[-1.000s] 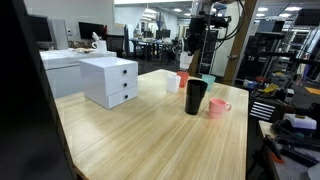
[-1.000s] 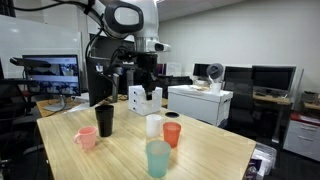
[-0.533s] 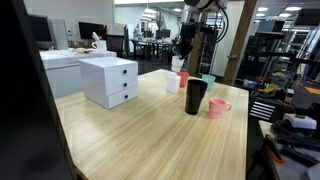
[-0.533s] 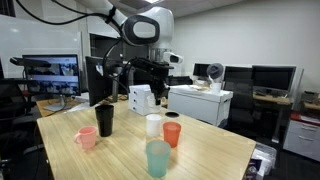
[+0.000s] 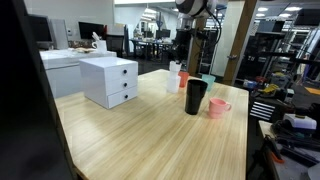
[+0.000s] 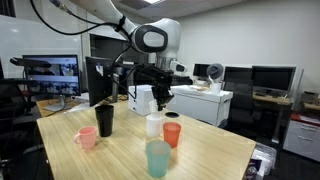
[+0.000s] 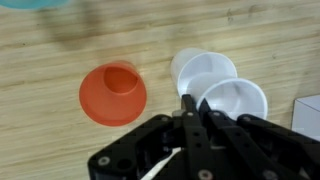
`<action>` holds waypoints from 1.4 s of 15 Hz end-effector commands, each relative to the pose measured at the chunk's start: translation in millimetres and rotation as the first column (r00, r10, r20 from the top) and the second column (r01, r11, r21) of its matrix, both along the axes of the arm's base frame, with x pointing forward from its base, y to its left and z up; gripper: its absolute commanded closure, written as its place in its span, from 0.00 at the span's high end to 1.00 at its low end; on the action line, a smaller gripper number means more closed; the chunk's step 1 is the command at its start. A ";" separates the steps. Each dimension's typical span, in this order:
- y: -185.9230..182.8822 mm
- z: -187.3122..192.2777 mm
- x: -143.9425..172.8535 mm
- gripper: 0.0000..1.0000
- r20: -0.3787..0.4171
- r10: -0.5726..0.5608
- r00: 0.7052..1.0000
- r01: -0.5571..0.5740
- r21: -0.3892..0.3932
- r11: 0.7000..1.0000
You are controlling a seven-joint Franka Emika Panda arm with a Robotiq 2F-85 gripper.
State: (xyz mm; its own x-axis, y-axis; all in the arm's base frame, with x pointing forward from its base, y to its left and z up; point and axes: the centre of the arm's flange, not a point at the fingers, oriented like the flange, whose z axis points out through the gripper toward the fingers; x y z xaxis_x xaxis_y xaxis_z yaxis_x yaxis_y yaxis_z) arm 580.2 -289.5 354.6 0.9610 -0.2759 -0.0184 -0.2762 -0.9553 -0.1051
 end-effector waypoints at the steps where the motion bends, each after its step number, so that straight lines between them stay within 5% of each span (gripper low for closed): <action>1: 4.5 -12.7 8.6 0.01 -0.017 0.051 0.999 -0.050 0.021 0.999; 20: 1.5 -42.3 2.9 0.01 -0.069 0.061 0.996 -0.062 -0.016 0.998; 21: 1.8 -44.4 2.5 0.31 -0.079 0.067 0.995 -0.068 -0.009 0.998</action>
State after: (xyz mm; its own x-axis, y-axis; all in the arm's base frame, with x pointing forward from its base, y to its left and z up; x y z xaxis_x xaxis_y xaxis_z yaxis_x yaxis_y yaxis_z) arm 585.5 -284.0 316.1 0.9689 -0.2347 -0.0786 -0.2408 -0.9673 -0.0796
